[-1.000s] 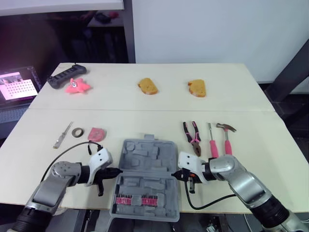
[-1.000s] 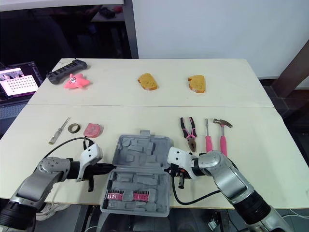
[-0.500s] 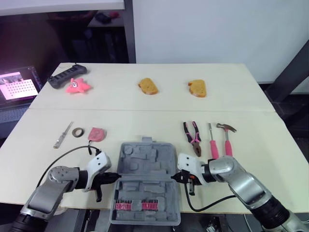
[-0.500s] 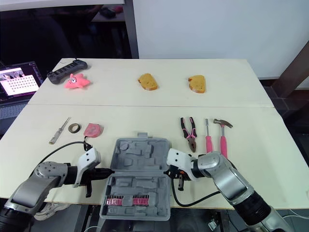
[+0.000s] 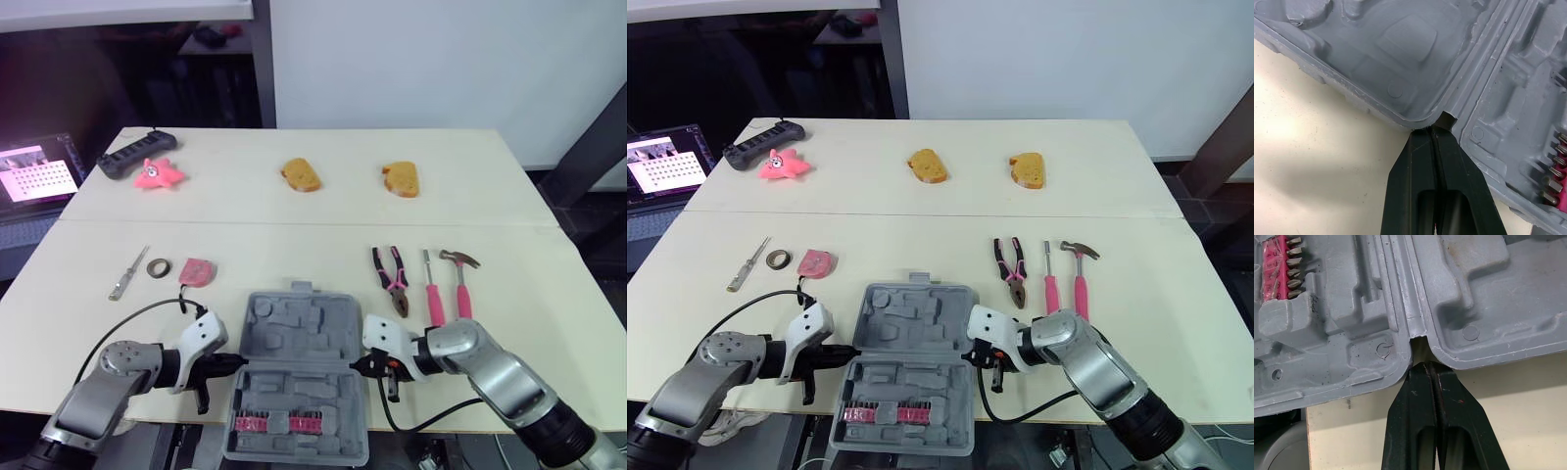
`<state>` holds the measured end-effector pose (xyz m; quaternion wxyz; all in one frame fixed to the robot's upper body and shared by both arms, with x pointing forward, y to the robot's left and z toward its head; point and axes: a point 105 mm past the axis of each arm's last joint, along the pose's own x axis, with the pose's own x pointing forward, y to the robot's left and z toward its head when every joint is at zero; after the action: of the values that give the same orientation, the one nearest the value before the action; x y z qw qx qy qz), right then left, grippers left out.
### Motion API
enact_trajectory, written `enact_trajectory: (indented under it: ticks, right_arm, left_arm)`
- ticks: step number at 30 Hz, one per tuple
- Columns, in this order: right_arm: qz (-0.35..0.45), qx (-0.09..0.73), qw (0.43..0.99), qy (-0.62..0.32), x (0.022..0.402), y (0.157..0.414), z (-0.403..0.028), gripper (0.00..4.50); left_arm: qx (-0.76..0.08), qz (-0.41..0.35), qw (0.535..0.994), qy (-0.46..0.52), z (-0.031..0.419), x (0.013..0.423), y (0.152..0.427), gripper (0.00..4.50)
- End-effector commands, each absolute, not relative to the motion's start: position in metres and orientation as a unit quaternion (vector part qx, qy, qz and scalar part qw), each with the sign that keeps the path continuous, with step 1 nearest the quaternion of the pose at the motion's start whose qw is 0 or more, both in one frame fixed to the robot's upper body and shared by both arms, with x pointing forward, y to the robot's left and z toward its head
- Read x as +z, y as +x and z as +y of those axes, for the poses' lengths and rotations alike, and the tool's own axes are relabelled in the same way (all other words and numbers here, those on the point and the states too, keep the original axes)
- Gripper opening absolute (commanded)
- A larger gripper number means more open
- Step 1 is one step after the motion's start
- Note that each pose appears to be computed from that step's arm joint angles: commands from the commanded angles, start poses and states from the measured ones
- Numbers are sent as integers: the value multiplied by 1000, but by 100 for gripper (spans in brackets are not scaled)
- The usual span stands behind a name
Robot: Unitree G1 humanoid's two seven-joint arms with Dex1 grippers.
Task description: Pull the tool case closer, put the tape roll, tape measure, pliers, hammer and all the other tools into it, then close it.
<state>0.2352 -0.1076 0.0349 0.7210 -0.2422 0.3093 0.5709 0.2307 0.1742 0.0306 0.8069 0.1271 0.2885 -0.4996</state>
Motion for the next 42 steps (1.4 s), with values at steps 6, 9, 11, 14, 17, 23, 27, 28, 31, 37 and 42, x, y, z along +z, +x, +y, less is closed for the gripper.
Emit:
enact_trajectory:
  ticks: [6,9,11,14,17,23,27,28,31,37,42]
  right_arm:
    - [305,572,724,-236,36,233,-109,8]
    - [305,550,739,-241,39,240,-126,8]
    - [298,547,748,-230,44,241,-132,8]
    - [252,554,771,-186,68,240,-142,8]
    - [233,533,798,-154,82,241,-160,29]
    - [222,435,859,-151,103,243,-241,272]
    - [202,370,897,-133,114,240,-286,446]
    - [200,363,901,-132,114,239,-290,446]
    - [192,312,922,-124,115,234,-321,446]
    - [161,284,940,-98,124,248,-337,446]
    - [129,366,918,-79,147,267,-291,446]
  left_arm:
    - [-487,276,817,142,186,36,234,0]
    - [-451,267,836,164,209,41,242,0]
    - [-439,260,845,160,219,45,244,0]
    - [-415,234,870,128,242,61,245,0]
    - [-391,210,888,123,260,71,245,78]
    - [-298,157,933,125,323,93,240,371]
    - [-227,138,956,129,368,98,231,450]
    - [-219,132,958,127,372,99,230,450]
    - [-166,109,974,106,397,106,217,450]
    - [-140,104,980,94,401,99,202,450]
    - [-129,87,983,99,397,107,204,450]
